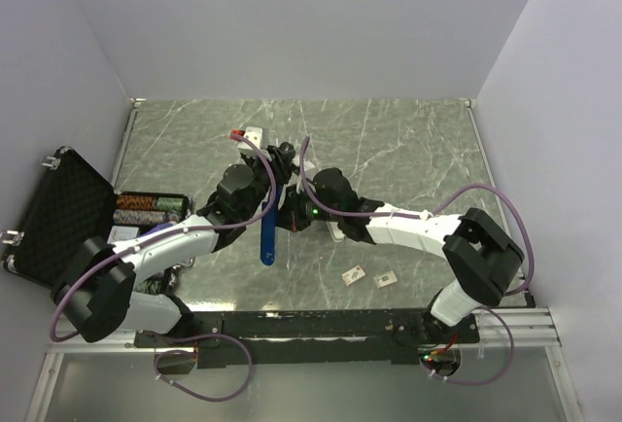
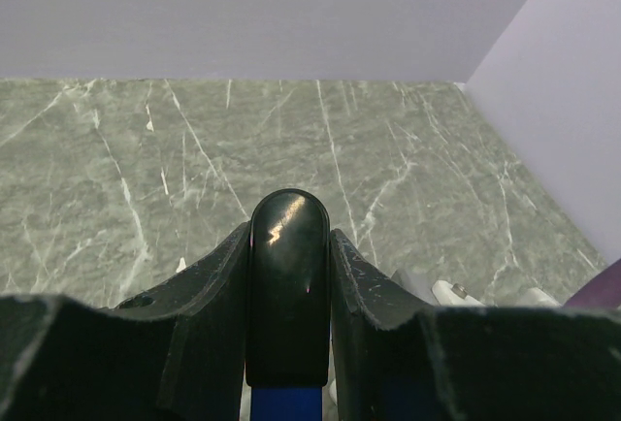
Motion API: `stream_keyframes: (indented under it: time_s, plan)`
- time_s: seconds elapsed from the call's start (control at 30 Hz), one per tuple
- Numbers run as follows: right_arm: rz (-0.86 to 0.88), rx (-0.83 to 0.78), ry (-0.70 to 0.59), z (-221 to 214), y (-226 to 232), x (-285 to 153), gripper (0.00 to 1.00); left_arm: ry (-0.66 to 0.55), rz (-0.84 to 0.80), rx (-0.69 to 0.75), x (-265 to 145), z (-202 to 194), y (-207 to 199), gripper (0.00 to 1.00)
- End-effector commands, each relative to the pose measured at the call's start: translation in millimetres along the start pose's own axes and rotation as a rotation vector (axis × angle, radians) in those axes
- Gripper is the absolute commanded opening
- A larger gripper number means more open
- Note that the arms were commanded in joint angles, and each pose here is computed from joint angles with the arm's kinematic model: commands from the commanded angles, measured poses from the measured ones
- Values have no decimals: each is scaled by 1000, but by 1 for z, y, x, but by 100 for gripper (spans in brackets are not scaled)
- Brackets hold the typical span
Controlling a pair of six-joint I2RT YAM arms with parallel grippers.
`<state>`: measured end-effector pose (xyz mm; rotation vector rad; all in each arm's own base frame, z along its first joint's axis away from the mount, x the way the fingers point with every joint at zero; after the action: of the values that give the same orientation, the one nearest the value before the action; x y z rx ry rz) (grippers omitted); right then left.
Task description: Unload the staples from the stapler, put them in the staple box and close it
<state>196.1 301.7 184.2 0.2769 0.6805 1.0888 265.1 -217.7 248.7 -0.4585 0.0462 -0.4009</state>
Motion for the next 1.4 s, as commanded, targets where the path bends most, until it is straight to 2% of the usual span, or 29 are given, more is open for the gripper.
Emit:
stream_keyframes:
  time_s: [0.0, 0.47, 0.97, 1.17, 1.37]
  plan:
    - [111, 4, 12, -1, 11, 2, 0, -211, -109, -110, 8, 52, -31, 1]
    - [26, -34, -17, 7, 5, -17, 0, -216, -116, -108, -16, 72, -31, 1]
    - [-353, -161, -71, 53, 8, -69, 0, -256, -63, -41, -56, 103, -22, 1]
    - [-234, -137, -32, 59, 34, -91, 0, -283, -26, 1, -64, 115, -20, 1]
    - [-77, -89, 41, 42, 47, -84, 0, -304, -27, -5, -68, 126, -22, 1]
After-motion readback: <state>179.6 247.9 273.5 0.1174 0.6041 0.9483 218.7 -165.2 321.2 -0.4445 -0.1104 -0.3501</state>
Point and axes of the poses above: each gripper's point midway between its finger pads, its own x axis out along the fingers, its own y axis along the line the jaws close on, z = x × y, the point moved 10 cm from there along -x, back along the fingers, and after that the axes turned 7 degrees about -x, right-handed, at the moved point
